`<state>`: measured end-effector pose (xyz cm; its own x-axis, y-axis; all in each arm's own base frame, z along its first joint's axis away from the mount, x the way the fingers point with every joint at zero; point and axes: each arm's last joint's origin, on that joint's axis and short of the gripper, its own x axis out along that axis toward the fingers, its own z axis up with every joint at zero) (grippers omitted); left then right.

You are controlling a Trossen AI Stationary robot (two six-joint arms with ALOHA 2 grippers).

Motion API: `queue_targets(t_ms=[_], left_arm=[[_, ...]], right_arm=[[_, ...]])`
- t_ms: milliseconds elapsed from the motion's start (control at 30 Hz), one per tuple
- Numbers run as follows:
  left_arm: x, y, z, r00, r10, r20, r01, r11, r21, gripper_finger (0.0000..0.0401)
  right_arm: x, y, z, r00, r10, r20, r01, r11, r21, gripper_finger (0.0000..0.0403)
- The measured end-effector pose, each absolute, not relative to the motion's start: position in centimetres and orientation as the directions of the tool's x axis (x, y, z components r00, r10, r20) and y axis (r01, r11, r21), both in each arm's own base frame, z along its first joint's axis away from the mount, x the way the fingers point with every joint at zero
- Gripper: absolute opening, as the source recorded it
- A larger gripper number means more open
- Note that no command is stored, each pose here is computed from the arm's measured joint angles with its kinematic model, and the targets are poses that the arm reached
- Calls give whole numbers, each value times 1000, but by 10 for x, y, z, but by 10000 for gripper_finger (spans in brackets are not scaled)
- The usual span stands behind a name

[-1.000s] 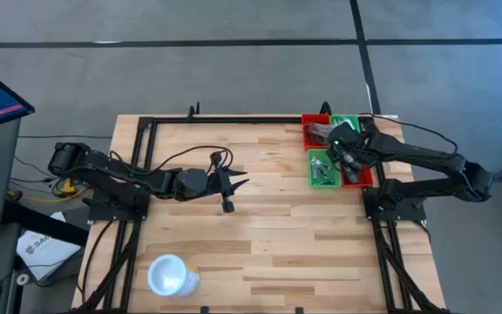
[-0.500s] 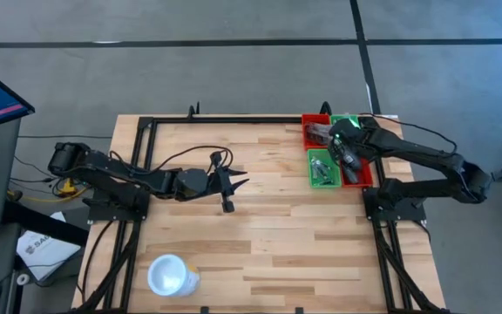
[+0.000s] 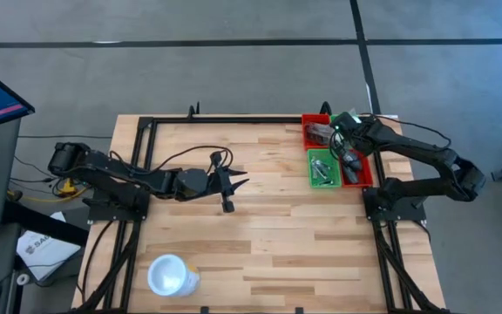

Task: Pick & Place Travel size toiletries
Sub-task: Put the white cotton pack into the top green bin

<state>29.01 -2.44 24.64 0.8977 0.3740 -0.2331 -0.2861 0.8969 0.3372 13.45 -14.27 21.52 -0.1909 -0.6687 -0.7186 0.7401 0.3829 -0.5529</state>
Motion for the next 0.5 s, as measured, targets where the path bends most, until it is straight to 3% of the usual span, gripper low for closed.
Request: queue_targets(t_ms=[300, 500], left_arm=[[290, -23, 246, 896, 378, -233, -290, 896, 337, 82], [290, -23, 246, 896, 377, -234, -289, 896, 337, 82]], right_arm=[[136, -155, 215, -155, -683, -714, 758, 382, -529, 0], [138, -164, 202, -192, -643, -742, 734, 408, -543, 0]])
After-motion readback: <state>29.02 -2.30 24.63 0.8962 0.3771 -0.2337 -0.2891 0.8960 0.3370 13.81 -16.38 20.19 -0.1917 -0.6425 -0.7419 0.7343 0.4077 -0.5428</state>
